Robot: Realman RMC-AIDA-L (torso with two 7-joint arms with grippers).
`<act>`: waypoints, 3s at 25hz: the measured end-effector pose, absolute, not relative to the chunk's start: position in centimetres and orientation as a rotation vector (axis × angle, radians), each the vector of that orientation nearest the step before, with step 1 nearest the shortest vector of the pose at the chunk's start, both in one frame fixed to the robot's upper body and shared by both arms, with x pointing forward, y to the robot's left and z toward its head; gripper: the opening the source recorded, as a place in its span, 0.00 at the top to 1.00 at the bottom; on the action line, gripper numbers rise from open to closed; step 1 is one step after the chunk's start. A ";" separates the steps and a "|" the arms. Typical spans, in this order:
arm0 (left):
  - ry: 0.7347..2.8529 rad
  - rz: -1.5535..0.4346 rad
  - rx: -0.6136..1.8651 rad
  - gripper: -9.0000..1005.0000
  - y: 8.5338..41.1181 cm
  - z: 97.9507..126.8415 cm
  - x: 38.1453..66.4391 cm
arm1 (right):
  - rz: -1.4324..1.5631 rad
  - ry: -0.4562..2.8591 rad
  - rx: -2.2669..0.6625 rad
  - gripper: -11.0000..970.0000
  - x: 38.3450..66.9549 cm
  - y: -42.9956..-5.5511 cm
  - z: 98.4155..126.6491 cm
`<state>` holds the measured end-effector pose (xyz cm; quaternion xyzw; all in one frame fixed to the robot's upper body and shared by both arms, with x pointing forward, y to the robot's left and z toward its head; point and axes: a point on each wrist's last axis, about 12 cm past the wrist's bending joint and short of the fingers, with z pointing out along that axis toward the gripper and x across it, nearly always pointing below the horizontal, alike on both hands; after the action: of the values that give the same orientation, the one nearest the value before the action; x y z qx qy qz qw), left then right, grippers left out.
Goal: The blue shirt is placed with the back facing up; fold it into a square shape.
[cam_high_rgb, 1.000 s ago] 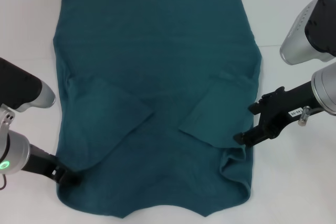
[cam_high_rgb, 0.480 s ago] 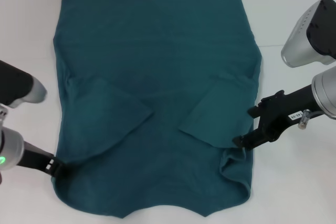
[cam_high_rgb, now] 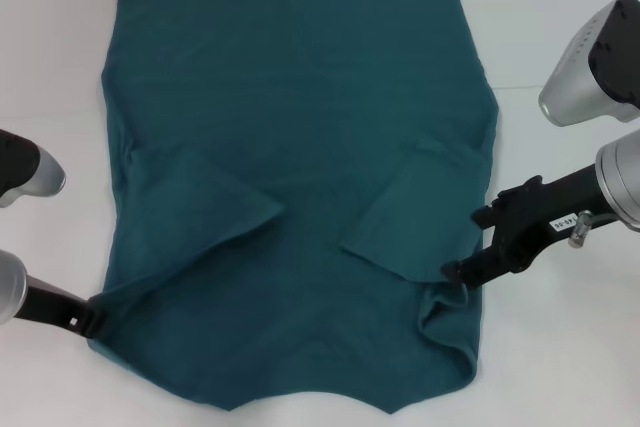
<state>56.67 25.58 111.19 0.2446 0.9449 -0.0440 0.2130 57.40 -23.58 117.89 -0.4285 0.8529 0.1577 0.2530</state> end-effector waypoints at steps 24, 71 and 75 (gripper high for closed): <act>2.632 -0.132 0.750 0.97 25.2 110.8 56.5 | 0.231 2.817 -0.849 0.06 57.2 -21.3 118.1; 2.626 -0.128 0.777 0.94 24.9 110.6 56.7 | 0.342 2.786 -0.646 0.49 59.3 -20.2 113.2; 2.626 -0.129 0.777 0.94 24.9 110.6 56.7 | 0.345 2.782 -0.628 0.57 59.4 -20.5 113.1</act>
<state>56.72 24.93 110.62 0.2777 0.9388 -0.0460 0.1988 59.38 -20.46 113.09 -0.2166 0.9597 0.1192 0.1339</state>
